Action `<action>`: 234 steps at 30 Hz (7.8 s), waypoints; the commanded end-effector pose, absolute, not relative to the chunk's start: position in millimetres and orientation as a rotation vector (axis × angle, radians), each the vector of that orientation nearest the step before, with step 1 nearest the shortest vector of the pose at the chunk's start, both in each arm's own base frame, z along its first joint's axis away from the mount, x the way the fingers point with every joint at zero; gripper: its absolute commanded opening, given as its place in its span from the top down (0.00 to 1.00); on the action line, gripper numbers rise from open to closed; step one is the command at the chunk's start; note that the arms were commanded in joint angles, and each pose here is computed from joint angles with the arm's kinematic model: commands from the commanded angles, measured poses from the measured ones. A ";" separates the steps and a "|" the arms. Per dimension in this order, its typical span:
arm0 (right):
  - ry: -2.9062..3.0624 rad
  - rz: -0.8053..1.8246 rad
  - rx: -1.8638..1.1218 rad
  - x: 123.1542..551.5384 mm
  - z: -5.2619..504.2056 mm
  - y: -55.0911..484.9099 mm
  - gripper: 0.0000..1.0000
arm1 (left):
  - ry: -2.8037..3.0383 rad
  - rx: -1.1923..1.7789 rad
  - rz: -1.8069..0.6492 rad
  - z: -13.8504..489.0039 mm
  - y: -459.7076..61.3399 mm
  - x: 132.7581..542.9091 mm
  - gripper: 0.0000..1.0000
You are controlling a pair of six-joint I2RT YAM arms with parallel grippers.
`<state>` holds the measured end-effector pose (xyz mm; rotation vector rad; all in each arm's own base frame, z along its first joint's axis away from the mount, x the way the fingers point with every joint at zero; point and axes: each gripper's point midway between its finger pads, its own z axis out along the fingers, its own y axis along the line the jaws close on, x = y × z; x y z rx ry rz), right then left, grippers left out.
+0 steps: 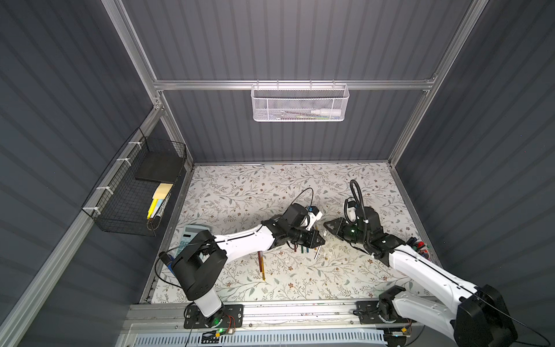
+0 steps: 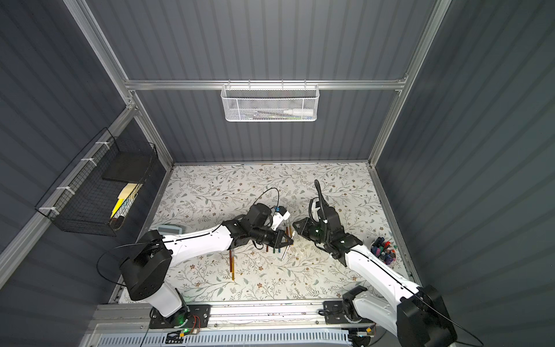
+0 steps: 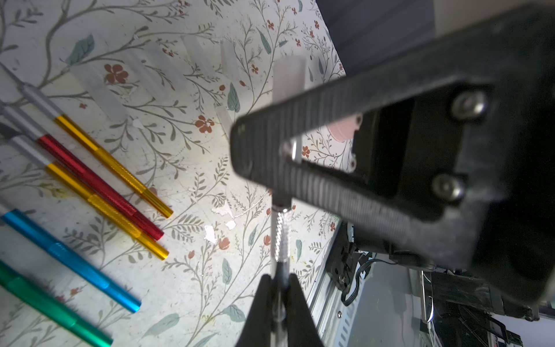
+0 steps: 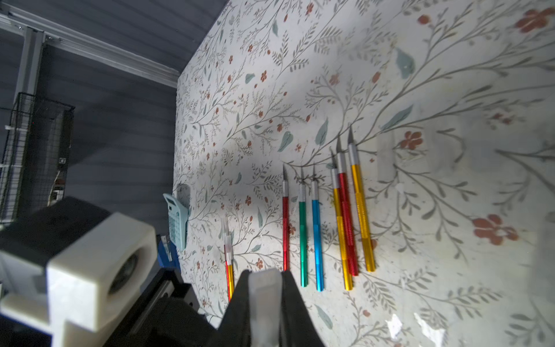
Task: Remove protective caps from carving knives
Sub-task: Remove the protective sleeve from the carving knife, then place the protective sleeve at the center of the board, then place the carving knife at the center of the board, then pick up the carving knife from the center of the board.
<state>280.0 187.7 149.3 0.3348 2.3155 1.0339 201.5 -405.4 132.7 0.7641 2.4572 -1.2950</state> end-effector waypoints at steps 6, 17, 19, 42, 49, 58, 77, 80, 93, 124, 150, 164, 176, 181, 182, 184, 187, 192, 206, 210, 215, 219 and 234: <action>2.240 0.941 0.340 291.4 172.5 174.5 0.89 | 2.579 0.717 -1.203 110.4 -384.8 197.5 1.00; 2.223 0.885 0.357 293.7 173.7 165.9 0.89 | 2.585 0.731 -1.201 110.7 -384.0 195.7 1.00; 2.222 0.875 0.355 293.5 174.3 164.5 0.89 | 2.587 0.733 -1.198 110.0 -383.4 195.3 1.00; 2.407 0.726 0.097 246.4 147.7 151.0 0.86 | 2.605 0.702 -0.956 110.7 -360.0 209.8 1.00; 2.463 0.623 0.125 236.9 131.3 135.3 0.86 | 2.594 0.652 -0.832 115.4 -345.0 219.7 1.00; 2.617 0.463 0.178 237.0 93.1 122.8 0.86 | 2.620 0.530 -0.628 109.5 -318.3 233.7 1.00; 2.781 0.437 0.168 266.1 49.4 143.5 0.81 | 2.670 0.391 -0.507 91.8 -291.8 247.7 1.00; 2.799 0.407 0.179 268.9 43.2 142.5 0.81 | 2.671 0.383 -0.496 90.7 -289.6 248.4 1.00; 2.838 0.348 0.183 270.8 29.3 141.9 0.80 | 2.675 0.377 -0.481 87.4 -287.9 249.7 1.00; 2.675 0.621 0.019 255.0 85.6 166.1 0.67 | 2.743 0.322 -0.411 54.3 -292.1 261.6 1.00; 2.508 0.953 -0.114 230.2 120.4 192.4 0.01 | 2.835 0.188 -0.325 15.2 -294.0 273.3 0.97; 2.512 0.945 -0.100 232.7 116.2 192.2 0.01 | 2.849 0.176 -0.244 11.1 -284.1 274.8 0.92; 2.507 0.978 -0.100 238.1 120.0 198.6 0.01 | 2.820 0.175 -0.277 26.9 -278.7 273.3 0.84; 2.508 0.982 -0.100 238.1 122.7 199.4 0.01 | 2.787 0.188 -0.325 49.7 -279.2 271.6 0.84; 2.507 0.983 -0.101 238.0 123.2 199.4 0.01 | 2.784 0.191 -0.329 54.2 -279.2 271.3 0.83; 2.501 0.991 -0.105 237.1 124.5 200.0 0.01 | 2.782 0.191 -0.332 63.8 -276.9 269.0 0.83; 2.495 0.999 -0.107 235.7 125.5 200.2 0.01 | 2.780 0.184 -0.309 76.5 -268.8 265.4 0.82; 2.494 1.003 -0.123 234.5 126.1 201.2 0.01 | 2.805 0.148 -0.240 84.8 -246.7 251.6 0.77; 2.519 0.999 -0.138 233.2 116.4 203.3 0.01 | 2.917 0.015 -0.059 58.3 -185.8 203.2 0.73; 2.512 0.998 -0.133 232.5 115.7 202.4 0.01 | 2.913 0.014 0.001 56.4 -176.3 201.7 0.73; 2.517 0.994 -0.131 231.0 115.0 201.5 0.01 | 2.918 0.029 0.031 51.3 -175.5 203.6 0.73; 2.509 0.997 -0.126 231.2 116.4 201.5 0.01 | 2.926 0.044 0.031 44.9 -179.8 205.5 0.74; 2.515 0.988 -0.122 230.5 111.8 200.3 0.01 | 2.956 0.047 0.081 29.8 -176.2 202.5 0.76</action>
